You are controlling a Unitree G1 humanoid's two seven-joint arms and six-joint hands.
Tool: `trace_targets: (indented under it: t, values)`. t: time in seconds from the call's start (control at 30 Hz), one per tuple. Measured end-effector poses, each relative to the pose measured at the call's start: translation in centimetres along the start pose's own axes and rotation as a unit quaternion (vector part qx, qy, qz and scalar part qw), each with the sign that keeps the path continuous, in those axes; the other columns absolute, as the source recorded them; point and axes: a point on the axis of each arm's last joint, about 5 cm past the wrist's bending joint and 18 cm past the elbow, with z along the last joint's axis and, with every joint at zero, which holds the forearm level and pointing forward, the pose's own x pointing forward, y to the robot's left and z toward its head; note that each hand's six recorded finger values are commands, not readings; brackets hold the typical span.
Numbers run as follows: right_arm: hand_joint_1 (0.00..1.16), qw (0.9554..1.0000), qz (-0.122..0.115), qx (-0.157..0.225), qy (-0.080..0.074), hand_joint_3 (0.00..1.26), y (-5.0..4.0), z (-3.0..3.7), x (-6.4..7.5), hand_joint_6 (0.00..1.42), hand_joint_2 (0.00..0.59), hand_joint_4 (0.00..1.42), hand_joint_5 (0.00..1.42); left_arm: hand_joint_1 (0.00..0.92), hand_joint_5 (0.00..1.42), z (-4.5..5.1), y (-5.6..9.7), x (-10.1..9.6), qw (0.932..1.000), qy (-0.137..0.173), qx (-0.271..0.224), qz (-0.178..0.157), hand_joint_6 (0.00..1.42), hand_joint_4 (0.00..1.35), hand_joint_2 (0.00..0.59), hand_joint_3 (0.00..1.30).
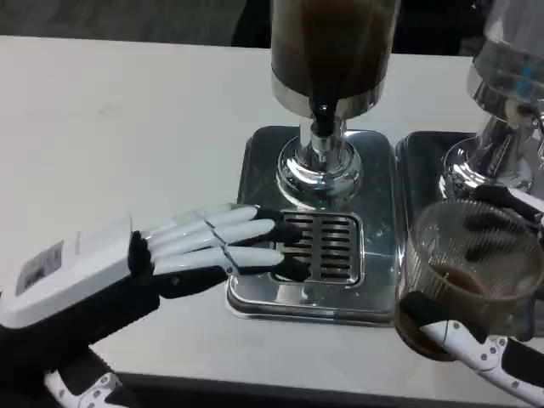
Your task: Grasp the cup under the faucet to collect the drink, then remove the cup.
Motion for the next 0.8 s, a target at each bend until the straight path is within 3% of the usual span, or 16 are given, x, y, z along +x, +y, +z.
trace_targets:
  t: [0.8]
  values:
    - [0.95, 1.0000, 0.000, -0.002, -0.002, 0.76, -0.06, -0.03, 0.13, 1.42, 0.093, 0.93, 1.16, 0.000, 0.06, -0.01, 0.00, 0.00, 1.0000, 0.001, -0.001, 0.000, 0.09, 0.07, 0.034, 0.23]
